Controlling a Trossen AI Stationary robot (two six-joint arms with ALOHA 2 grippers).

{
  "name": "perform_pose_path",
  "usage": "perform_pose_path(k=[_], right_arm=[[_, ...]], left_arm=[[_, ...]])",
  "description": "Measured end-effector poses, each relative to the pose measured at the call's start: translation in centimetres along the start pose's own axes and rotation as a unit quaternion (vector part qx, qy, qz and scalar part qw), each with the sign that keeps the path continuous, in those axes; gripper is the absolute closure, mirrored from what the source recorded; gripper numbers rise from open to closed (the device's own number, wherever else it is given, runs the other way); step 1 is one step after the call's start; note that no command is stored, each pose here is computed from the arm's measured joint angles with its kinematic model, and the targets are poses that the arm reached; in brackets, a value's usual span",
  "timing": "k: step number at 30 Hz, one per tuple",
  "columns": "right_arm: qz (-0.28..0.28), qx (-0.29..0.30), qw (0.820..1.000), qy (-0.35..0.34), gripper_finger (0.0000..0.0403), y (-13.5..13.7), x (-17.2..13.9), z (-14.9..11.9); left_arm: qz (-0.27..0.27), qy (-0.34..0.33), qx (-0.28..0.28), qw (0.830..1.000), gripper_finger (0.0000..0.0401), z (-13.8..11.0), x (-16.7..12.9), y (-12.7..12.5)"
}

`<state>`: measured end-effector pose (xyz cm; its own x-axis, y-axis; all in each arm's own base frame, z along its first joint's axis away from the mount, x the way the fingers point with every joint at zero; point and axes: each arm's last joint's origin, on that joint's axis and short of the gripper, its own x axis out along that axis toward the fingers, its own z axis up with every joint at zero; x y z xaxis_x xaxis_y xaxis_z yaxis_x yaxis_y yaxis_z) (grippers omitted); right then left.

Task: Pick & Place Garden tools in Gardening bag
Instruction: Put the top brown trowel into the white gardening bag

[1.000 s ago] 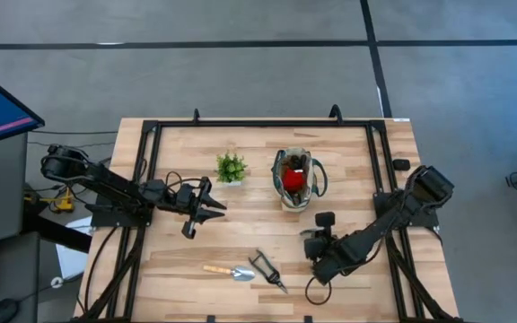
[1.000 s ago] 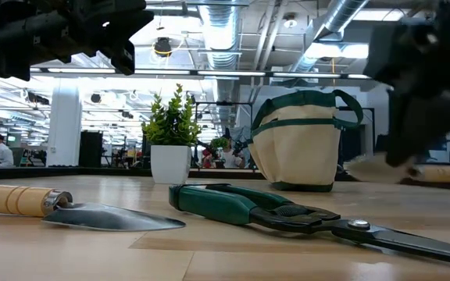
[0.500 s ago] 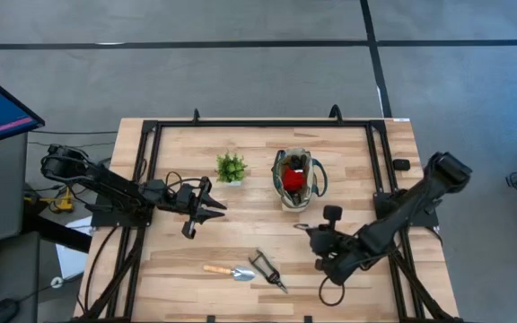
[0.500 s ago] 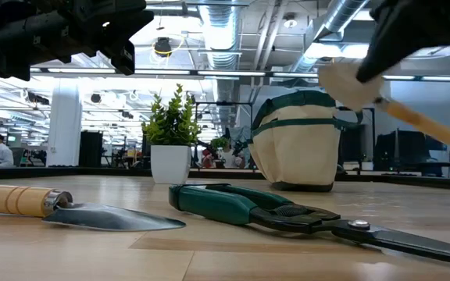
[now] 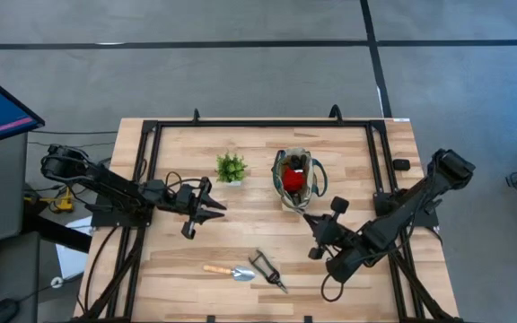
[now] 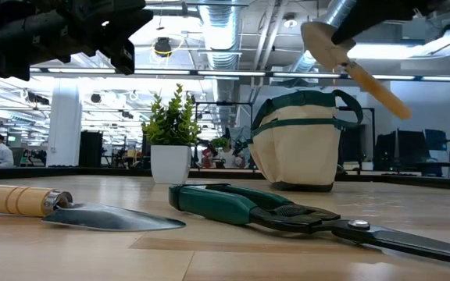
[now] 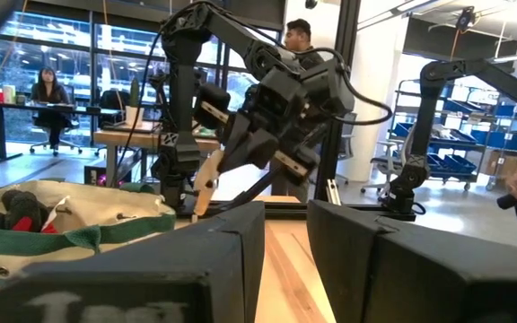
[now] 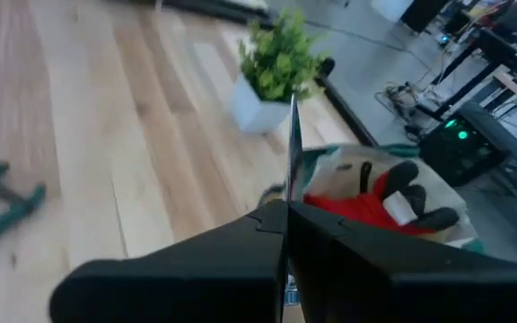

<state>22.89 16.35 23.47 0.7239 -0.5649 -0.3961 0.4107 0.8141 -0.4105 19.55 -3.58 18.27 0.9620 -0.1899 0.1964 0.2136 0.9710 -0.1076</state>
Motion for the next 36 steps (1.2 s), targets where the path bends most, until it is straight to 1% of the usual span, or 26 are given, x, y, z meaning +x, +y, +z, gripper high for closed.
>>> perform_pose_path(k=[4,10,17,20,22,25,28,36], right_arm=[[-0.002,0.040,0.999,-0.023,0.0403,0.4,0.1,0.7],[-0.006,0.067,0.996,-0.063,0.0403,0.8,0.9,2.4],[-0.028,0.085,0.993,-0.081,0.0403,-0.2,3.2,4.4],[-0.021,0.097,0.992,-0.075,0.0403,-0.8,4.3,4.9],[-0.017,0.106,0.992,-0.072,0.0403,-1.1,4.9,5.0],[0.008,0.128,0.989,-0.079,0.0403,-1.3,5.9,5.1],[0.026,0.137,0.986,-0.093,0.0403,-1.5,6.8,4.9],[0.007,0.141,0.986,-0.094,0.0403,-2.5,8.6,3.5]], left_arm=[[0.000,0.000,0.000,1.000,0.0325,0.0,0.0,0.0],[0.000,0.000,0.001,1.000,0.0325,0.0,0.0,0.0],[0.000,0.000,0.001,1.000,0.0325,0.0,0.0,0.0],[0.000,0.000,0.001,1.000,0.0325,0.0,0.0,0.0],[0.000,0.000,0.001,1.000,0.0325,0.0,0.0,0.0],[0.000,0.000,0.001,1.000,0.0325,0.0,0.0,0.0],[0.000,0.000,0.001,1.000,0.0325,0.0,0.0,0.0],[0.000,0.000,0.001,1.000,0.0325,0.0,0.0,0.0]])
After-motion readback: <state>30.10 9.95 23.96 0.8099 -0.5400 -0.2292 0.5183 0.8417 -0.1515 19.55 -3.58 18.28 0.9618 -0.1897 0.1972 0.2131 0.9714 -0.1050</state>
